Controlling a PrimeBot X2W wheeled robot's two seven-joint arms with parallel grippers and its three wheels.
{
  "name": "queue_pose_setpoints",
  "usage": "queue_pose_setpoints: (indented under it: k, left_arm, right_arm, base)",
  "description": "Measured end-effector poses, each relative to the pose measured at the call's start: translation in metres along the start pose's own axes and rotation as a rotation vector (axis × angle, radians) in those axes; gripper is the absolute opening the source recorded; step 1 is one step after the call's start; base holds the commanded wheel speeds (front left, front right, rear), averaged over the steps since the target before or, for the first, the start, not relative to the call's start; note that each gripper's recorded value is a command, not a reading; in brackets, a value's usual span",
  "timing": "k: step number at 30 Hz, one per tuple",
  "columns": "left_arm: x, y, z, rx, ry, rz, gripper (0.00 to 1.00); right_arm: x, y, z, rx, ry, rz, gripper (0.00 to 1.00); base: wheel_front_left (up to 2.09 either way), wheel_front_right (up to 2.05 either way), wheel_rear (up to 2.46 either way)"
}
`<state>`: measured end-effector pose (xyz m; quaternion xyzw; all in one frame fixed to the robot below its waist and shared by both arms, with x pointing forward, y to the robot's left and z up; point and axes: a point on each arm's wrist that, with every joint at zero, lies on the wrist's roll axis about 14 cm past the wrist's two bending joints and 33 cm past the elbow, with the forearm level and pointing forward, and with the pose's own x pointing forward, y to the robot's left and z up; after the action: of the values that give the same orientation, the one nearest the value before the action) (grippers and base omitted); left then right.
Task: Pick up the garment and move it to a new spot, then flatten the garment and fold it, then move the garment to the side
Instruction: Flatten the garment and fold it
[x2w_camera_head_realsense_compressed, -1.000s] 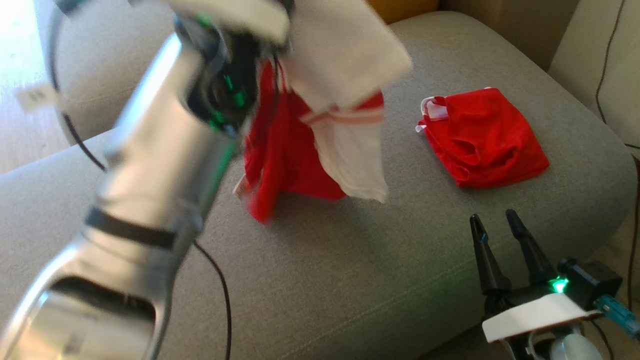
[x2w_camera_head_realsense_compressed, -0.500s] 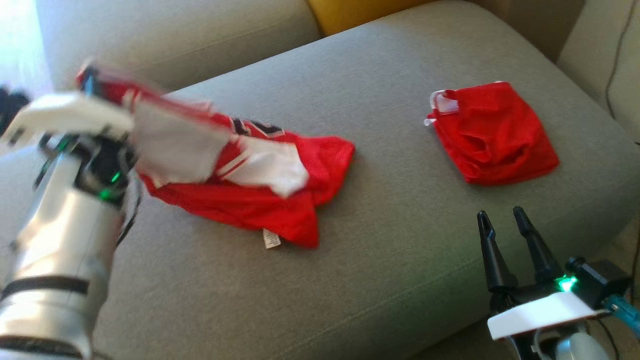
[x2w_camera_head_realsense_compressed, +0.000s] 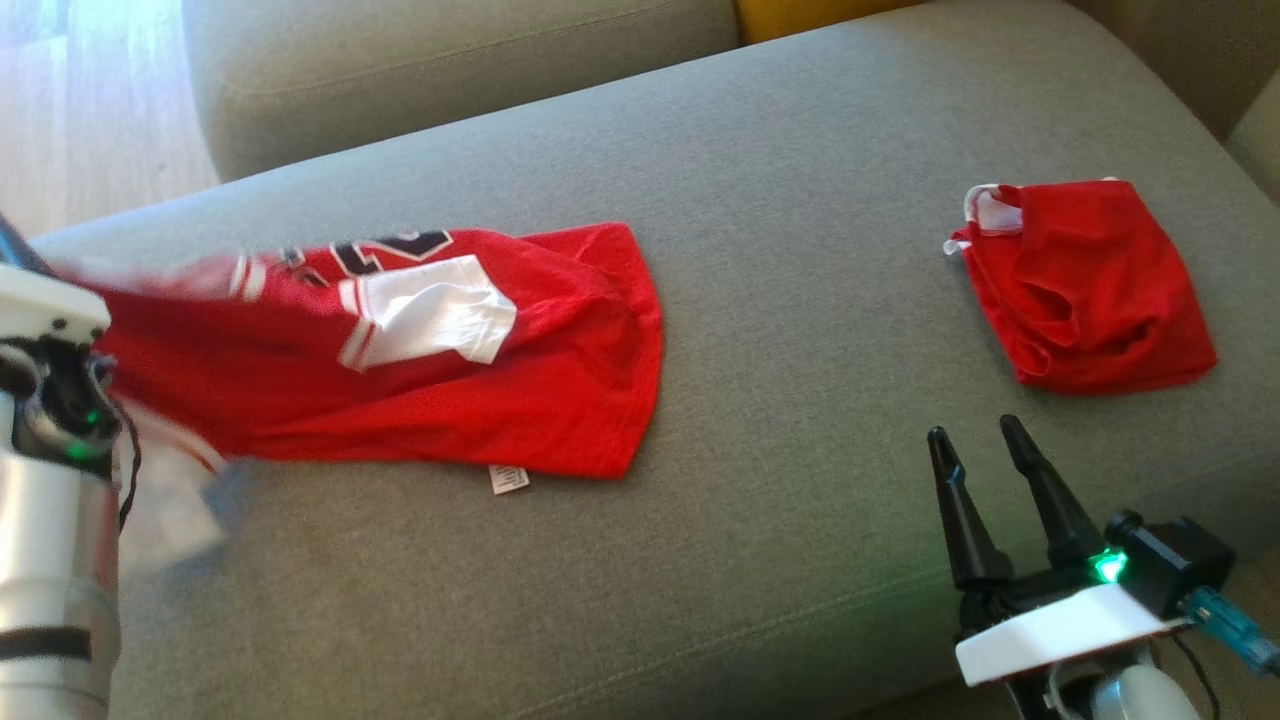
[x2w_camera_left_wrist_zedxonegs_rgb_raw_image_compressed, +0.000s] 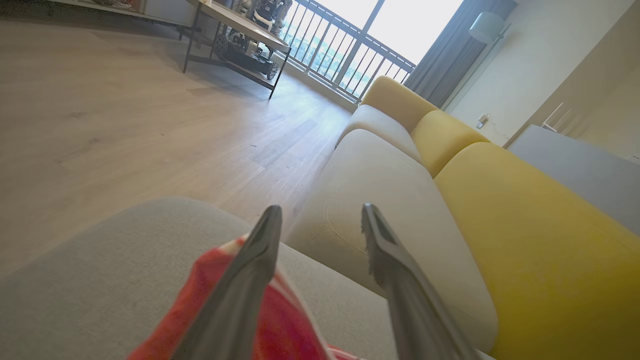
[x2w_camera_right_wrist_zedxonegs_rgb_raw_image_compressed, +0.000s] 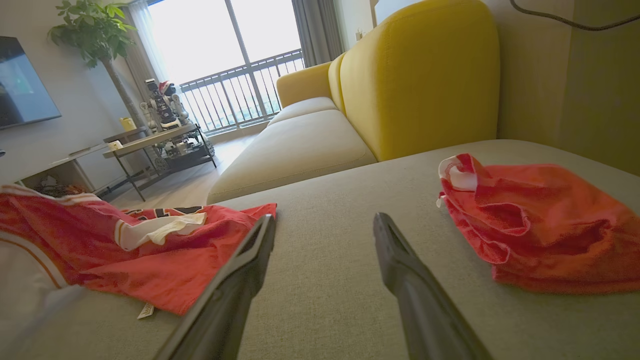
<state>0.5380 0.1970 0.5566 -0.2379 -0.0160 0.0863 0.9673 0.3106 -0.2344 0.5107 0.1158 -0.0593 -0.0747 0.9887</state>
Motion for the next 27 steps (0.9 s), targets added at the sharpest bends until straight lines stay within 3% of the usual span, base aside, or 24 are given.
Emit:
queue_pose_setpoints:
  k: [3, 8, 12, 17, 27]
  left_arm:
    - [-0.006, 0.002, 0.007, 0.044, -0.042, -0.017, 1.0]
    - [-0.025, -0.035, 0.006, 0.097, -0.104, -0.181, 1.0]
    - [-0.058, -0.063, -0.023, 0.17, -0.077, -0.335, 1.0]
    - [-0.106, -0.084, -0.08, 0.334, 0.03, -0.523, 1.0]
    - [-0.132, -0.097, -0.157, 0.245, 0.288, -0.543, 1.0]
  right_arm:
    - [0.003, 0.005, -0.003, -0.002, 0.01, 0.017, 1.0]
    - [0.007, 0.014, -0.01, -0.004, 0.031, 0.043, 1.0]
    - [0.007, 0.022, -0.019, 0.003, 0.058, 0.067, 1.0]
    - [0.007, 0.031, -0.031, 0.015, 0.098, 0.092, 1.0]
    - [0.01, 0.036, -0.035, 0.016, 0.11, 0.105, 1.0]
  base:
    - [0.0, 0.0, 0.0]
    - [0.0, 0.0, 0.0]
    - [0.0, 0.0, 0.0]
    - [0.0, 0.0, 0.0]
    - [0.0, 0.0, 0.0]
